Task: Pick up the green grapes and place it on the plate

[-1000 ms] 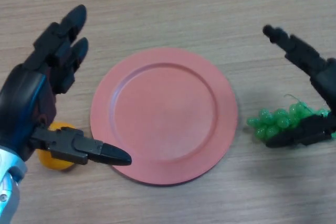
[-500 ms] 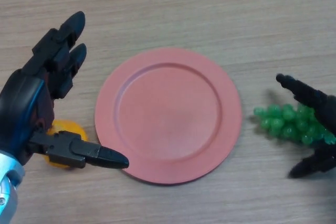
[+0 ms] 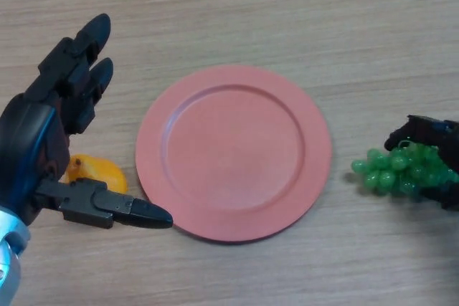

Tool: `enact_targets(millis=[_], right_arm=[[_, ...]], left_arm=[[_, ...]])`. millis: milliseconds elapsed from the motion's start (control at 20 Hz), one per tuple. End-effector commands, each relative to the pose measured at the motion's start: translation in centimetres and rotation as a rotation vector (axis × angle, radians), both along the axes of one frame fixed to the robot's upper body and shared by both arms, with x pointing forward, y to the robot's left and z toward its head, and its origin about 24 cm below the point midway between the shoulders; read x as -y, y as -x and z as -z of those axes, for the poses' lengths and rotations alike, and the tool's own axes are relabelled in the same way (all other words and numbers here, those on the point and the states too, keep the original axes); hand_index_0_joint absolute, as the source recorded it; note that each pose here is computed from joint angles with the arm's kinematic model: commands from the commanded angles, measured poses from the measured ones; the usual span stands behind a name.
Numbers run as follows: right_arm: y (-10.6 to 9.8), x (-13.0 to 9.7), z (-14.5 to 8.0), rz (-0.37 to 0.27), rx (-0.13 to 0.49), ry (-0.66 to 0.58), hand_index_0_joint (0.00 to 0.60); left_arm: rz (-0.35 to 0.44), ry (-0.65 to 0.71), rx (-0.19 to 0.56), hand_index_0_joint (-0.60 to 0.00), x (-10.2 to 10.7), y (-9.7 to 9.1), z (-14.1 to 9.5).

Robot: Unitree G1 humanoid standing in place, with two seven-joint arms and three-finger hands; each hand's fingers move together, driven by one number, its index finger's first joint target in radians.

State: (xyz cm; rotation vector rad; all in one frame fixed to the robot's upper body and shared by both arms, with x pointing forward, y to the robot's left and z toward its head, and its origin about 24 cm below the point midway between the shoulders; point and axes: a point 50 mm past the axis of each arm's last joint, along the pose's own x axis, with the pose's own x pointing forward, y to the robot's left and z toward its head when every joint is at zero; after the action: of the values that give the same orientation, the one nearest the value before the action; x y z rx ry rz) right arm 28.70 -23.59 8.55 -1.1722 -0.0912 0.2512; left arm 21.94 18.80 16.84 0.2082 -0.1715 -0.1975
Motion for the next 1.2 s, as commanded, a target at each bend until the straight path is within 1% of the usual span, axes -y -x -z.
enact_targets(millis=[50,100,150,200,250,300,350,400,450,500,550,600,650,700,750,800,850,900,950,1000,1050,1150,1200], right_arm=[[-0.1,0.1,-7.0,-0.003,0.310,-0.195,0.600],[0.0,-0.5,-7.5,-0.014,0.307,-0.245,0.600],[0.2,-1.8,-9.0,-0.048,0.315,-0.330,0.600],[0.2,-2.5,-9.6,-0.063,0.319,-0.362,0.600],[0.3,-4.1,-10.8,-0.118,0.335,-0.398,0.600],[0.3,-4.8,-11.2,-0.144,0.346,-0.419,0.600],[0.3,-6.8,-12.3,-0.207,0.375,-0.448,0.600],[0.3,-7.7,-12.5,-0.235,0.368,-0.471,0.600],[0.6,-9.9,-12.6,-0.289,0.287,-0.598,0.600],[0.7,-10.7,-12.7,-0.302,0.244,-0.653,0.600],[0.8,-12.5,-12.8,-0.323,0.190,-0.714,0.600],[0.9,-13.1,-13.0,-0.344,0.193,-0.713,0.600],[1.1,-14.3,-12.8,-0.368,0.156,-0.738,0.600],[1.3,-14.7,-12.6,-0.375,0.134,-0.744,0.600],[1.4,-15.4,-12.3,-0.387,0.121,-0.711,0.600],[1.4,-15.5,-12.3,-0.388,0.116,-0.708,0.550],[1.4,-15.6,-12.1,-0.389,0.099,-0.714,0.401],[1.5,-15.7,-12.1,-0.389,0.086,-0.723,0.300],[1.5,-16.0,-12.2,-0.388,0.075,-0.745,0.151],[1.4,-16.2,-12.4,-0.385,0.085,-0.767,0.050],[1.2,-16.2,-12.6,-0.376,0.119,-0.768,0.000],[1.1,-15.9,-12.7,-0.367,0.148,-0.754,0.000],[1.2,-15.7,-12.7,-0.361,0.152,-0.758,0.000]], left_arm=[[-0.027,-0.069,0.226,0.000,-0.5,0.9,-3.0],[-0.030,-0.067,0.229,0.000,-0.5,1.0,-3.0],[-0.031,-0.064,0.229,0.000,-0.6,1.0,-3.0],[-0.029,-0.063,0.225,0.000,-0.6,1.0,-3.0],[-0.028,-0.061,0.222,0.000,-0.5,1.0,-3.0],[-0.027,-0.062,0.223,0.000,-0.5,1.0,-3.1],[-0.027,-0.061,0.226,0.000,-0.5,0.9,-3.1],[-0.026,-0.059,0.227,0.000,-0.5,0.9,-3.1],[-0.026,-0.054,0.231,0.000,-0.5,0.9,-3.1],[-0.027,-0.049,0.232,0.000,-0.6,0.9,-3.1],[-0.028,-0.042,0.232,0.000,-0.7,0.9,-3.1],[-0.029,-0.040,0.233,0.000,-0.8,0.9,-3.1],[-0.031,-0.036,0.234,0.000,-1.0,0.9,-3.0],[-0.033,-0.030,0.234,0.000,-1.1,0.9,-3.1],[-0.038,-0.022,0.232,0.000,-1.3,1.0,-3.1],[-0.038,-0.022,0.232,0.000,-1.4,1.0,-3.1],[-0.039,-0.022,0.231,0.000,-1.4,1.0,-3.1],[-0.039,-0.022,0.232,0.000,-1.4,1.0,-3.1],[-0.040,-0.023,0.236,0.000,-1.6,1.1,-3.2],[-0.042,-0.022,0.242,0.000,-1.7,1.1,-3.2],[-0.046,-0.020,0.250,0.000,-1.8,1.2,-3.3],[-0.050,-0.021,0.255,0.000,-1.8,1.4,-3.4],[-0.050,-0.022,0.254,0.000,-1.8,1.4,-3.4]])
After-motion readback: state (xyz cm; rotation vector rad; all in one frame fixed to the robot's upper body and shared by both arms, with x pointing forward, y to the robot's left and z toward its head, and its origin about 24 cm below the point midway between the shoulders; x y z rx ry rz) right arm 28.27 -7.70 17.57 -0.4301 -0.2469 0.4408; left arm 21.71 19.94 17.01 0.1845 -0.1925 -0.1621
